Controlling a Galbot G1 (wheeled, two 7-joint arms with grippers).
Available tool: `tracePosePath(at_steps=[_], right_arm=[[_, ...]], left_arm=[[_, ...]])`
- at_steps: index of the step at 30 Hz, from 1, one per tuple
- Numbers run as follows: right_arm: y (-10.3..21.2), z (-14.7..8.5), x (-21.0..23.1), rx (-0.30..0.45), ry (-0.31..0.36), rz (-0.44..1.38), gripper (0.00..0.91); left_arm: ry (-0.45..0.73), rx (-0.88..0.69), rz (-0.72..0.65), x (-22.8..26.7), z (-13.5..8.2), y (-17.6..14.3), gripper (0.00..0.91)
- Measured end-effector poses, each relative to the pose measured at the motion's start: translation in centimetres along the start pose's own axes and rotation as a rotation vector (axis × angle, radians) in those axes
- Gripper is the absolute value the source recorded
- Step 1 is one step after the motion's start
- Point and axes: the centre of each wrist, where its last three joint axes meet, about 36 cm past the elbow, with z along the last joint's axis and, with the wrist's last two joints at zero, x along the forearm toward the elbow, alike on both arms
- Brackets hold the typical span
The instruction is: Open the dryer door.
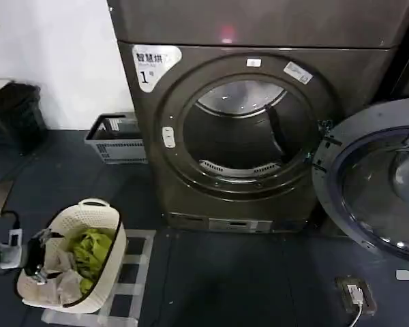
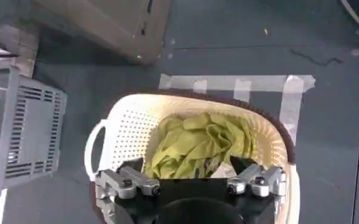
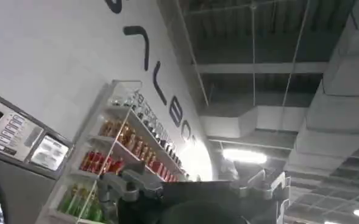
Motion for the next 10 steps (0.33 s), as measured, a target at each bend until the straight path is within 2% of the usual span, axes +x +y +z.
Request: tracePosePath(at_steps=[10], right_arm=[[-0.32, -0.02, 0.07, 0.003, 0.002, 0.004, 0.907]], left_arm=[[0.007, -0.012, 0.019, 0.25, 0.03, 0.15, 0.907]])
